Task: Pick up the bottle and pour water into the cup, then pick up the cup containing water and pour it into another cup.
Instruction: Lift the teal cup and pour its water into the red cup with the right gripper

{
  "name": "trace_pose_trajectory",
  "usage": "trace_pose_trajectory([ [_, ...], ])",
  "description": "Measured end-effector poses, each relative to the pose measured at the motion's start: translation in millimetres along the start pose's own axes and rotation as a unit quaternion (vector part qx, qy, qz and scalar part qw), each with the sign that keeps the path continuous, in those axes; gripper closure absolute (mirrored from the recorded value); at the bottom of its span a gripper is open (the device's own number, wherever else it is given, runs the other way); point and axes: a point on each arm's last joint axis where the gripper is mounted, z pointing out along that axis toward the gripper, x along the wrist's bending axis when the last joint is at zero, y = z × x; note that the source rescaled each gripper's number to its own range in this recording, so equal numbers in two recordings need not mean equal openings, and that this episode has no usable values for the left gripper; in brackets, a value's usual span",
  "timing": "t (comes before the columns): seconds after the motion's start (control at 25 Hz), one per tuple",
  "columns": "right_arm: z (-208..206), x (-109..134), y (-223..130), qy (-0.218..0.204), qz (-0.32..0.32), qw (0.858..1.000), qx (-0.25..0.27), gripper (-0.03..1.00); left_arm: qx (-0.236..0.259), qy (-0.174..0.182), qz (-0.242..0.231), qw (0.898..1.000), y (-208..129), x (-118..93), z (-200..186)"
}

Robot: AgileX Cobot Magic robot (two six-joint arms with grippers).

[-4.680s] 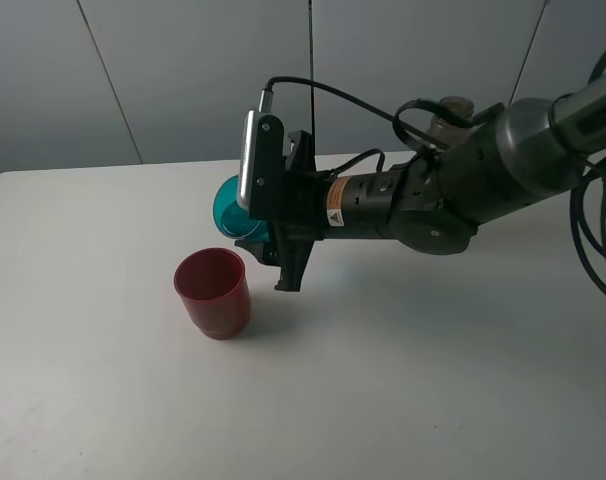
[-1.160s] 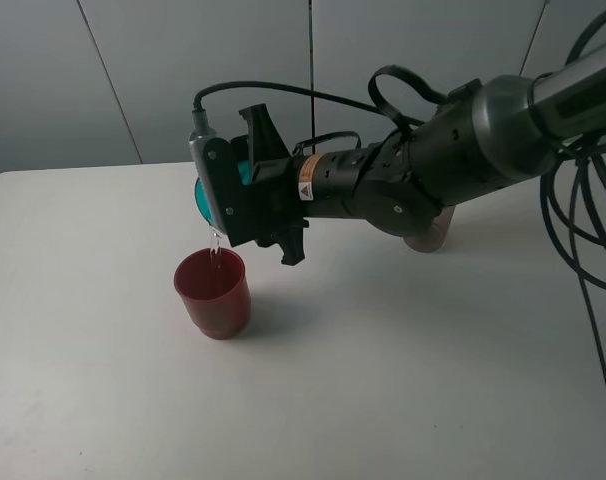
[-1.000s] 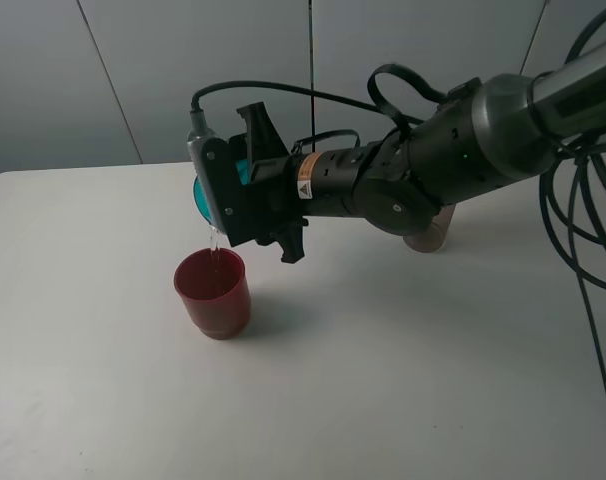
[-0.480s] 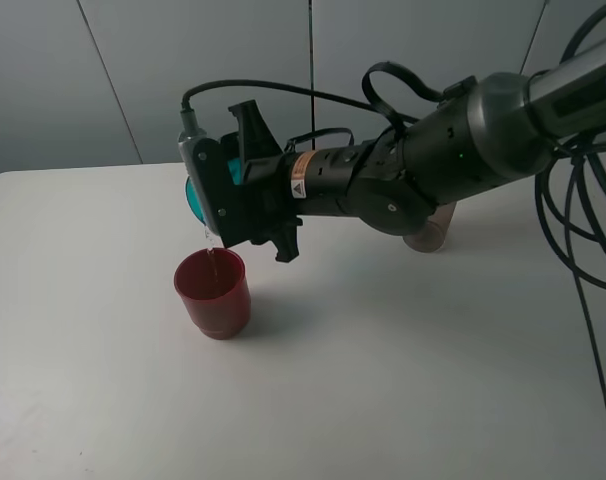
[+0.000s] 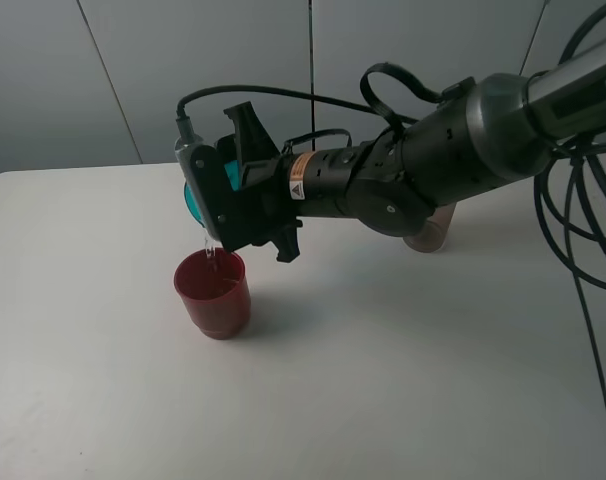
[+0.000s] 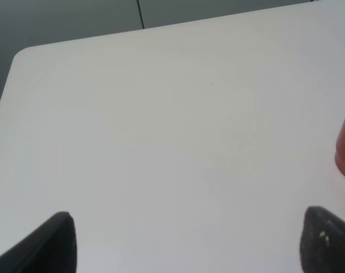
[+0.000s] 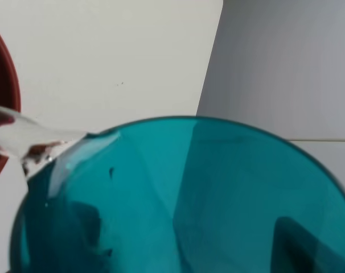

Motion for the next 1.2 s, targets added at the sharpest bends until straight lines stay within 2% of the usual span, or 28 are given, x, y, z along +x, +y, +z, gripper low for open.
trace_pose_trajectory([
  [1.2, 0.0, -0.6, 0.4, -0.004, -0.054, 0.999, -0.001, 0.91, 0.000, 0.000, 0.001, 1.000, 0.0, 0.0, 0.0],
])
